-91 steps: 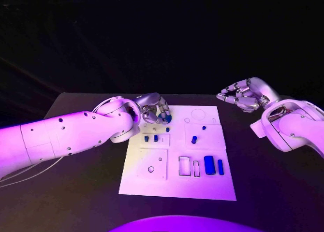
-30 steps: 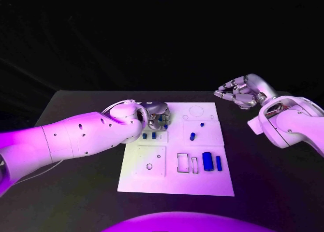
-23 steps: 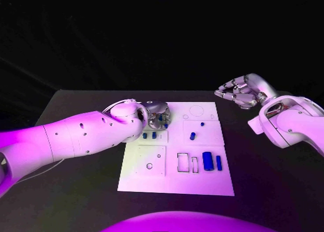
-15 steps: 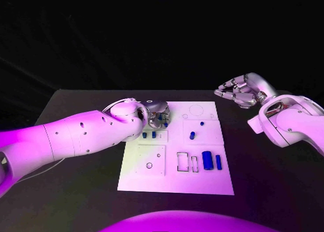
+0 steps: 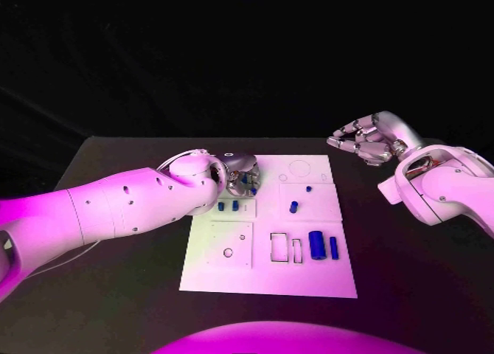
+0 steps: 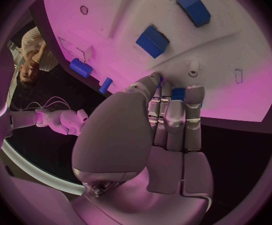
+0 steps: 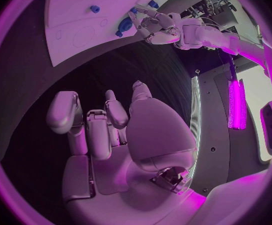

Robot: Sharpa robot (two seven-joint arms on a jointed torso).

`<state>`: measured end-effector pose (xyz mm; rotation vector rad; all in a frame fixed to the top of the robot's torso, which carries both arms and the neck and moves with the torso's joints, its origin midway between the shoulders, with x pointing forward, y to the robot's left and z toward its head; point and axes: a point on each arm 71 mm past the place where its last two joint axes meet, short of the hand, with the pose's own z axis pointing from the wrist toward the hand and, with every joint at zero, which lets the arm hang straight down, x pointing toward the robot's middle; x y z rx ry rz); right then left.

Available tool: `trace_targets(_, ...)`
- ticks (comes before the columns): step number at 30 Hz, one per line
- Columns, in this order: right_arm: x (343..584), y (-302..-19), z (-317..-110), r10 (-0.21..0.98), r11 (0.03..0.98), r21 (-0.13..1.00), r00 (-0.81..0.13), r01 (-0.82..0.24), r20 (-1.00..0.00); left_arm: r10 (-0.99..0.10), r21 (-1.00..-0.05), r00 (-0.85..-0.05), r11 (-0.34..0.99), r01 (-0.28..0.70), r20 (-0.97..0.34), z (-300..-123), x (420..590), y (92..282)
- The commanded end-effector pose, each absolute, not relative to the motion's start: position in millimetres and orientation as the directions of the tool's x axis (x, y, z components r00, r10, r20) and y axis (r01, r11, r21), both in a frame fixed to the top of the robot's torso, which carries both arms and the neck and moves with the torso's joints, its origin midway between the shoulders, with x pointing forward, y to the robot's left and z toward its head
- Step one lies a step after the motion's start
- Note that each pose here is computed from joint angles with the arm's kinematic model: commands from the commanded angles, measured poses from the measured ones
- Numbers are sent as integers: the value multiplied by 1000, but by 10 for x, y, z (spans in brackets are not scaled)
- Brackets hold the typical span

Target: Assemble the parts on the task board

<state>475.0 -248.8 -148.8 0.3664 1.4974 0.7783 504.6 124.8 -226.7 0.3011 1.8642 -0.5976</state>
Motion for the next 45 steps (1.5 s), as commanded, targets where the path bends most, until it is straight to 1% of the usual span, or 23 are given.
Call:
trace_targets(1, 4746, -2470, -1488, 653, 712, 658, -112, -246, -749, -80, -273, -386, 835, 478, -919, -2301, 5022, 1240)
trace_targets(9, 4749, -2469, -1491, 659, 707, 665, -115, -240, -743, -130, -306, -359, 817, 490, -924, -2212, 4970, 1260)
trace_targets(14, 4746, -2469, -1492, 662, 707, 668, -114, -234, -741, -163, -331, -356, 811, 483, -920, -2113, 4934, 1301)
trace_targets(20, 4749, -2490, -1494, 664, 709, 669, -107, -224, -740, -195, -351, -352, 814, 463, -915, -1983, 4905, 1412)
trace_targets(24, 4742, -2488, -1492, 666, 708, 671, -106, -221, -738, -205, -353, -344, 818, 454, -916, -1935, 4896, 1497)
trace_targets(35, 4735, -2471, -1492, 667, 706, 673, -110, -221, -737, -189, -342, -368, 844, 413, -910, -1948, 4907, 1709)
trace_targets(45, 4735, -2460, -1496, 666, 706, 672, -113, -223, -737, -165, -328, -396, 861, 388, -903, -1997, 4929, 1805)
